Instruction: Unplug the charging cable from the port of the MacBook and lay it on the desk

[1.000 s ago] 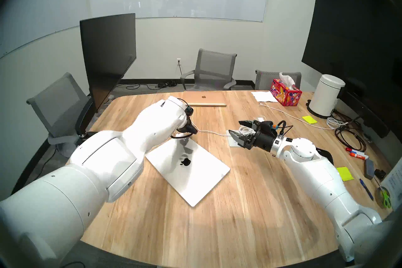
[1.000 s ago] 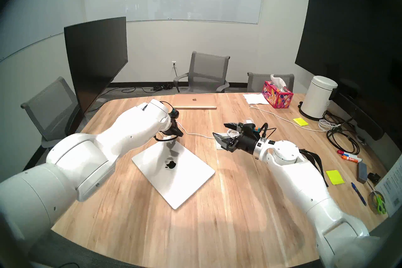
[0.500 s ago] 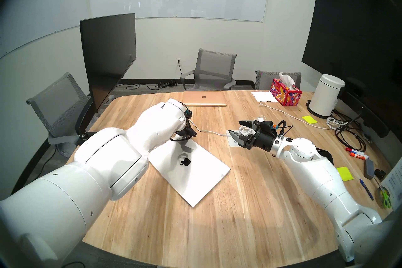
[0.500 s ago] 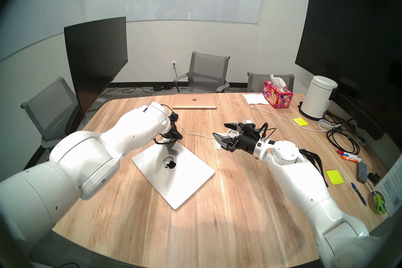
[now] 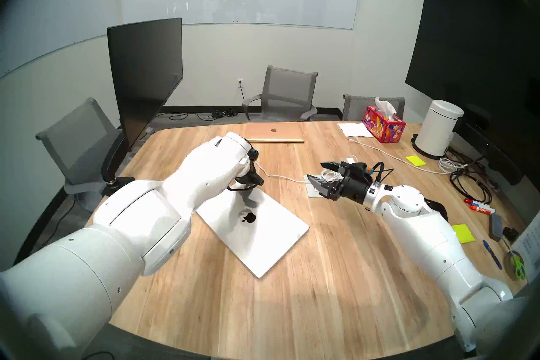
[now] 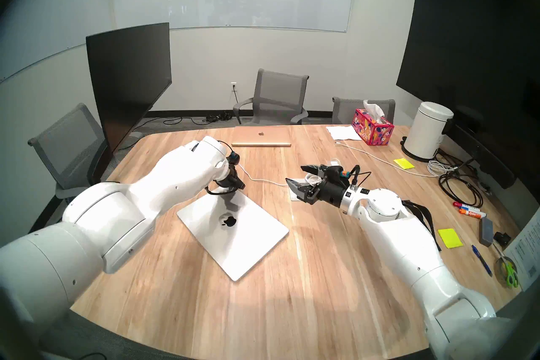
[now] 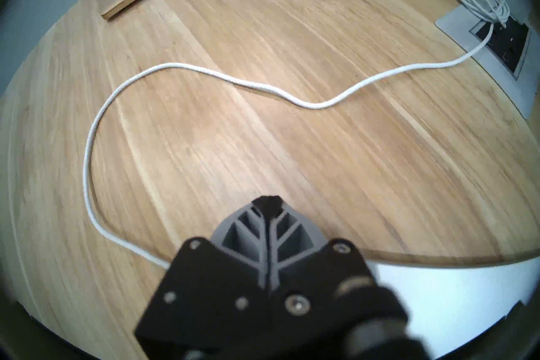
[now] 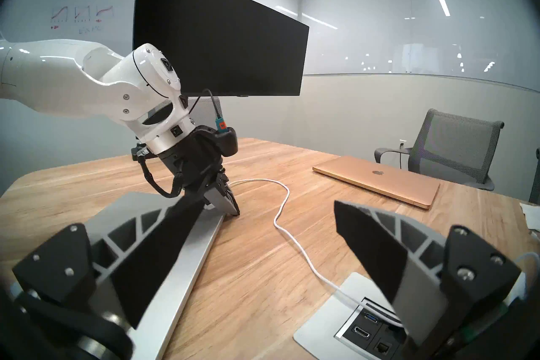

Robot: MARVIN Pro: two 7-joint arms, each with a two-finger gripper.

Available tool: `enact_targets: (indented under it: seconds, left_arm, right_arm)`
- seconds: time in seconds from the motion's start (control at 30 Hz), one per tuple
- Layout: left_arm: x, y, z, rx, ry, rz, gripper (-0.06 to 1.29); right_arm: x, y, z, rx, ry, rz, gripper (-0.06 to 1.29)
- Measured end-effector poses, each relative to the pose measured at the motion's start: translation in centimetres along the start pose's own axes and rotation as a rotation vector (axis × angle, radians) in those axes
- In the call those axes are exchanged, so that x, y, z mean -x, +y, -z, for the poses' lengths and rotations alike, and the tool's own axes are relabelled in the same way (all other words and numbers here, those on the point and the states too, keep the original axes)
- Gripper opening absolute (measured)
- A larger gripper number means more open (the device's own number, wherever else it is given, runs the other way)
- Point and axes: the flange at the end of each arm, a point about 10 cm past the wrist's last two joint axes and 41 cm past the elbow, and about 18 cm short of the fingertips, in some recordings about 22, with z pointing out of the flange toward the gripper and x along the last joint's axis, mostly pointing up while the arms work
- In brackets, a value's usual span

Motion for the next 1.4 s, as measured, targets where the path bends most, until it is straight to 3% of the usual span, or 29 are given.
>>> enact_targets:
  seconds: [0.67,1.4]
  left_arm:
    - [3.6,-2.3,2.0,-0.060,-0.031,0.038,-0.02]
    - [7.4,-3.8,3.6,-0.076,0.012,0.110,-0.02]
  right_arm:
    - [0.0,0.0,0.0,0.000,0.000,0.000,1.22]
    - [0.0,0.0,0.0,0.000,0.000,0.000,1.22]
